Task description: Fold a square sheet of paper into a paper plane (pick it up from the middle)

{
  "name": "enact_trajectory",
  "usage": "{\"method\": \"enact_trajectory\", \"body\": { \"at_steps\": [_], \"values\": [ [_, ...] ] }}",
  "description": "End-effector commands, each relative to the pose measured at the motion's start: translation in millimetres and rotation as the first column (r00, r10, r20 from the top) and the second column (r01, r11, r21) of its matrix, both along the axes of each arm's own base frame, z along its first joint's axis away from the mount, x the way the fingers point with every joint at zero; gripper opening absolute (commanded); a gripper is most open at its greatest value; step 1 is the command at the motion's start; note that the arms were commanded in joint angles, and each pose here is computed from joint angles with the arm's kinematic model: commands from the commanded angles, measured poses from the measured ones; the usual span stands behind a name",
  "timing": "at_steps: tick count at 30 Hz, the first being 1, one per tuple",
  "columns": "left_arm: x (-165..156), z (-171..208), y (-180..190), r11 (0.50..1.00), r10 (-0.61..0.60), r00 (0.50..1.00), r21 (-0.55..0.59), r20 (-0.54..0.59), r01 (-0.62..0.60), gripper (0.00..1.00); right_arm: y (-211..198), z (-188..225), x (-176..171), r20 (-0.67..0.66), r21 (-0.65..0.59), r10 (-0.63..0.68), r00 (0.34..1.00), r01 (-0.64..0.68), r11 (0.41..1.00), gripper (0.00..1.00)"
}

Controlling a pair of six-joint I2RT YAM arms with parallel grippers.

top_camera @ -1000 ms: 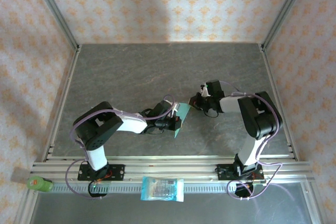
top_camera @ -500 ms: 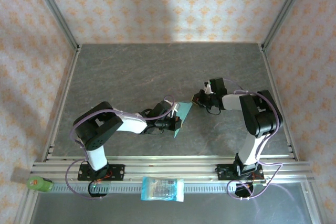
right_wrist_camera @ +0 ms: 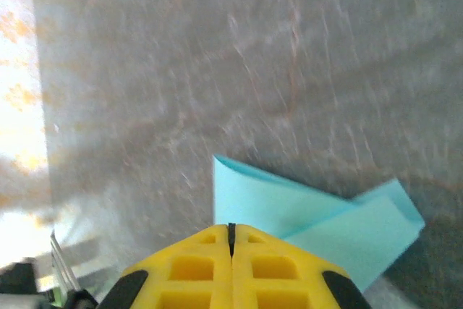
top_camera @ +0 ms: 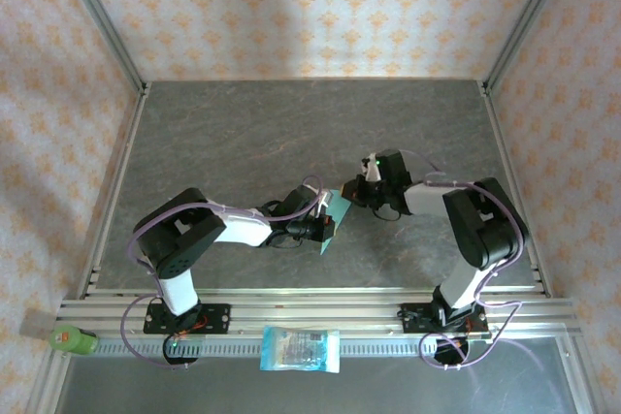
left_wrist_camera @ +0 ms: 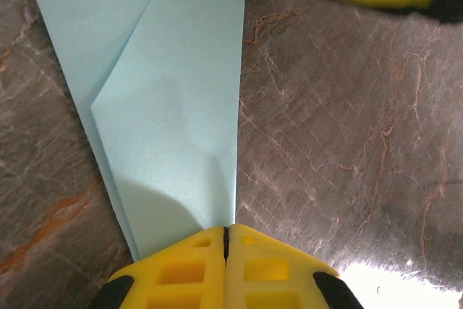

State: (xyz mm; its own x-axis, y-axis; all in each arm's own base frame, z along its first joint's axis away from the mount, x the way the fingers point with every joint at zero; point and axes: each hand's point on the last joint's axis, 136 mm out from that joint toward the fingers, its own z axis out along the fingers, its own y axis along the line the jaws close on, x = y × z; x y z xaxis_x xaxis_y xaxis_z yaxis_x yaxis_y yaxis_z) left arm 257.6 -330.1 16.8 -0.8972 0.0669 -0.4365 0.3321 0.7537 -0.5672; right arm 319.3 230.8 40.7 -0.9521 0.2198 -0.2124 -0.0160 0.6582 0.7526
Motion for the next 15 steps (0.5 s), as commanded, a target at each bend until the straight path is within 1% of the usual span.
{"method": "enact_trajectory", "body": {
  "at_steps": [1, 3, 8, 12, 15],
  "values": [
    [-36.7, -49.6, 46.6, 0.975, 0.031, 0.984, 0.221, -0.175, 0.008, 0.0, -9.3, -22.4, -8.6, -0.046, -0.035, -0.028, 0.999, 0.027, 0.999, 0.0],
    [-35.3, -45.5, 44.5, 0.977, 0.029, 0.985, 0.212, -0.17, 0.008, 0.0, -12.1, -25.1, -9.7, -0.047, -0.045, -0.043, 0.998, 0.041, 0.998, 0.0],
    [-31.6, -30.2, 37.8, 0.984, 0.028, 0.987, 0.179, -0.16, 0.001, 0.0, -27.9, -43.6, -9.5, -0.073, -0.156, -0.09, 0.993, 0.078, 0.985, 0.0],
    [-20.7, 7.3, 15.8, 0.998, 0.026, 0.991, 0.056, -0.128, -0.019, 0.0, -32.3, -55.1, -18.2, -0.106, -0.182, -0.092, 0.99, 0.071, 0.981, 0.0],
    [-8.8, 30.3, -1.5, 0.999, 0.025, 0.995, -0.022, -0.101, -0.028, 0.0, -35.4, -58.7, -22.3, -0.109, -0.192, -0.094, 0.99, 0.072, 0.979, 0.0]
  ]
}}
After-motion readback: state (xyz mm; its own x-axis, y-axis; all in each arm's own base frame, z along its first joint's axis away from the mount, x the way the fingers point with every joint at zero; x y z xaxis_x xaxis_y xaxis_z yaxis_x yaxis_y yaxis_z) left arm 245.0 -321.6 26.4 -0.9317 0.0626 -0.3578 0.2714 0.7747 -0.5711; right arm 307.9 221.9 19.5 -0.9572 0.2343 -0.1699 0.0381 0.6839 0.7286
